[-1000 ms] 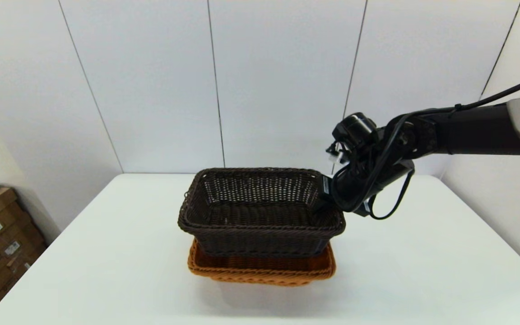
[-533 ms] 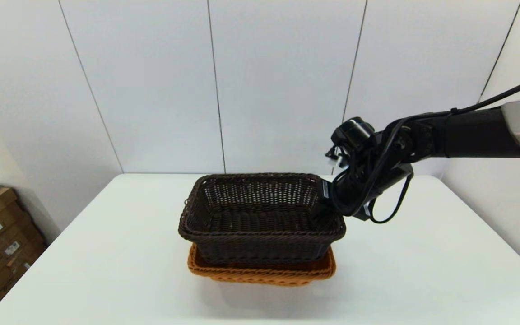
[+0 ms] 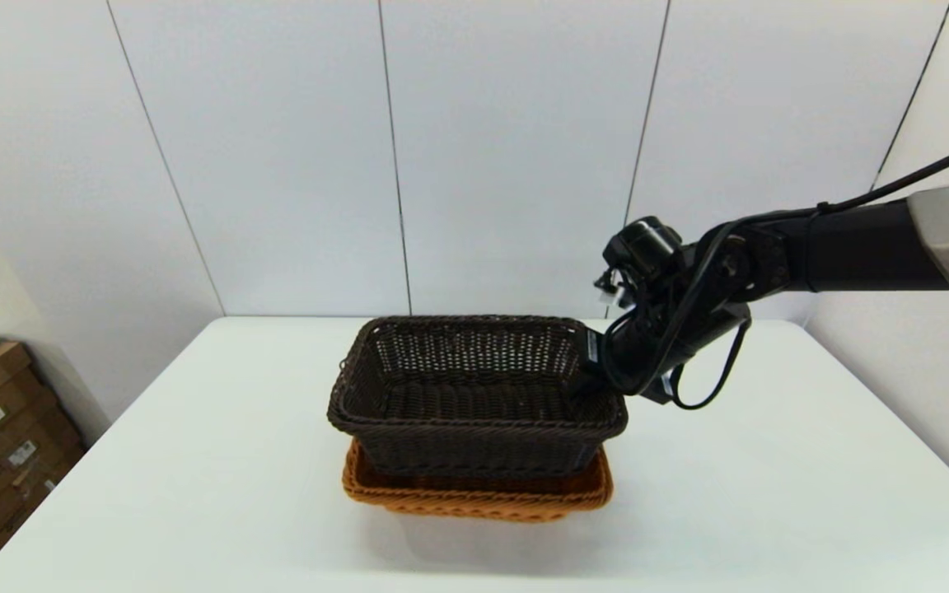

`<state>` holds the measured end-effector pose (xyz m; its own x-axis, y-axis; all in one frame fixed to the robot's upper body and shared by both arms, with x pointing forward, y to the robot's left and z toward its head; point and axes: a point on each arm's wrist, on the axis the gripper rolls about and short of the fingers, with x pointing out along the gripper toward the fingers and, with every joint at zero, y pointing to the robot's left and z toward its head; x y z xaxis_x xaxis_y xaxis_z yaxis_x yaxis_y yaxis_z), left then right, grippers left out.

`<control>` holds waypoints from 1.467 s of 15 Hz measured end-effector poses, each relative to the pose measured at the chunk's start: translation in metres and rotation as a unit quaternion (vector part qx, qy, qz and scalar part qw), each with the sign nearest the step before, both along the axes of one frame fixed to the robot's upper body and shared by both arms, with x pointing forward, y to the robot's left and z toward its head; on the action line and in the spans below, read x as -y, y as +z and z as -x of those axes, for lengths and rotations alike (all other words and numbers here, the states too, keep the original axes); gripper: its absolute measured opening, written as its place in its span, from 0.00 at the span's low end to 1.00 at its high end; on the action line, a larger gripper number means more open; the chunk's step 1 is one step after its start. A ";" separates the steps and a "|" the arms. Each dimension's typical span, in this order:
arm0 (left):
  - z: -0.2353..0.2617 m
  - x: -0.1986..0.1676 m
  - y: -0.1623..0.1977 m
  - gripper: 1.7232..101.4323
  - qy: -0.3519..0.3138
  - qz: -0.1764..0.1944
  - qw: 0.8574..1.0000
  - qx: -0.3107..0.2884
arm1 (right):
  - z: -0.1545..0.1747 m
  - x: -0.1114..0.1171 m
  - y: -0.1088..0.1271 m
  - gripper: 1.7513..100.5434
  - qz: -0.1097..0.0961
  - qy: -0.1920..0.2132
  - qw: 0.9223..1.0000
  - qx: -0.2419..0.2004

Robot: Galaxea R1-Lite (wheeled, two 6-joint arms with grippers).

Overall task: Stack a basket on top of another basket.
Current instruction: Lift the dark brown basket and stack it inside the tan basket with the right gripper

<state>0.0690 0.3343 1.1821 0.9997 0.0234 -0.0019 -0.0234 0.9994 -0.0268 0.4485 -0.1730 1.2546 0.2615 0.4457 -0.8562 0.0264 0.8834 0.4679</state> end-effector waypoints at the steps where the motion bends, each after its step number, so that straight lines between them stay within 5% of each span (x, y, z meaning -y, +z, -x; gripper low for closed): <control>1: 0.000 0.000 0.000 0.96 0.000 0.000 1.000 0.000 | 0.000 0.000 0.000 0.15 0.005 -0.001 1.000 0.002; 22: 0.000 0.000 0.000 0.96 0.000 0.000 1.000 0.000 | 0.000 -0.003 -0.018 0.15 0.013 -0.002 1.000 -0.011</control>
<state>0.0690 0.3343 1.1822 0.9997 0.0232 -0.0011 -0.0232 0.9994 -0.0268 0.4484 -0.1702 1.2366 0.2443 0.4227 -0.8727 0.0397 0.8949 0.4446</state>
